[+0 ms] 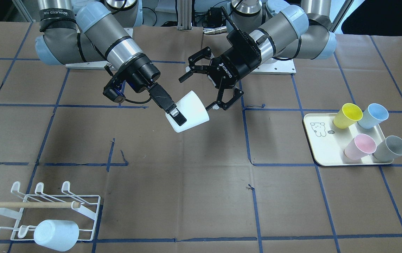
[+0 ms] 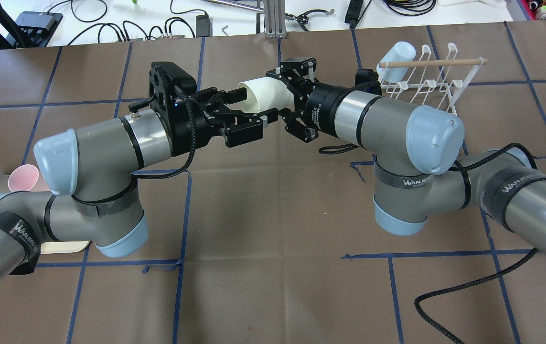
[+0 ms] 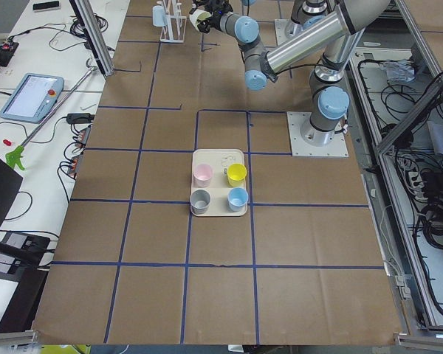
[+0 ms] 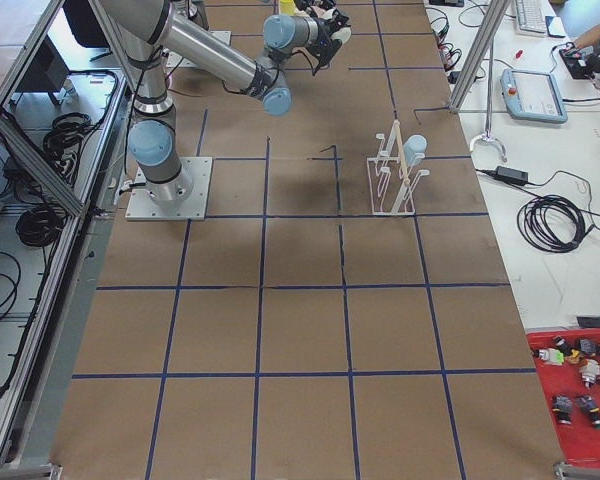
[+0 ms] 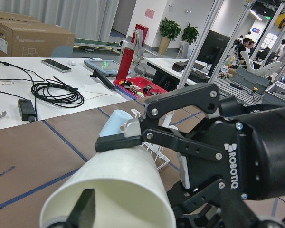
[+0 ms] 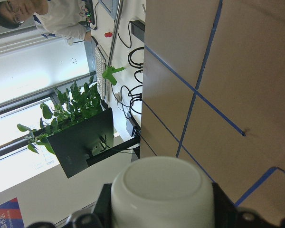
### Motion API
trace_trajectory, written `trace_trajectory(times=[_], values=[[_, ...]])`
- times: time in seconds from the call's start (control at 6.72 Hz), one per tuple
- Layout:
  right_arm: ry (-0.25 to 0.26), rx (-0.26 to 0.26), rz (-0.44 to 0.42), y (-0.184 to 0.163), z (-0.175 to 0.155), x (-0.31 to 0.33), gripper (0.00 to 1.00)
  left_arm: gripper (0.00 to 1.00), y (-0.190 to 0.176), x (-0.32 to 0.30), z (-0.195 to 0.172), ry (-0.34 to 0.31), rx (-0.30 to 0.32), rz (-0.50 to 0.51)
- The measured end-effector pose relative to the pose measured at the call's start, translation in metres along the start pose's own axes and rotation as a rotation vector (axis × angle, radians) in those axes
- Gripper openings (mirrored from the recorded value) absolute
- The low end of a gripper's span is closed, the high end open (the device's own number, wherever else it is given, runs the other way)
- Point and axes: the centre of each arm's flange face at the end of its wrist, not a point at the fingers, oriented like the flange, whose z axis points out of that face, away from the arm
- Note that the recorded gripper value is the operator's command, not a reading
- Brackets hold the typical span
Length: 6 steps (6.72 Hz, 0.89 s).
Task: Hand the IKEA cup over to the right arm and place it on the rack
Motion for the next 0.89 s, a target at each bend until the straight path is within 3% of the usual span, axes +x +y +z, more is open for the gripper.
trace_trajectory(times=[0.3, 0.45, 0.6, 0.74, 0.89], values=[[-0.031, 0.035, -0.067, -0.028, 0.008, -0.019, 0.16, 0.99, -0.012, -0.037, -0.033, -0.094, 0.040, -0.029], [-0.046, 0.074, -0.170, -0.053, 0.007, -0.028, 0.11, 0.99, -0.018, -0.055, -0.046, -0.152, 0.031, -0.073], [-0.053, 0.123, -0.286, -0.079, 0.000, -0.036, 0.09, 0.99, -0.027, -0.075, -0.052, -0.242, -0.022, -0.145], [-0.048, 0.181, -0.408, -0.108, -0.011, -0.041, 0.09, 0.99, -0.040, -0.093, -0.055, -0.357, -0.118, -0.232], [-0.032, 0.238, -0.537, -0.135, -0.023, -0.044, 0.09, 0.99, -0.055, -0.109, -0.059, -0.470, -0.255, -0.330]])
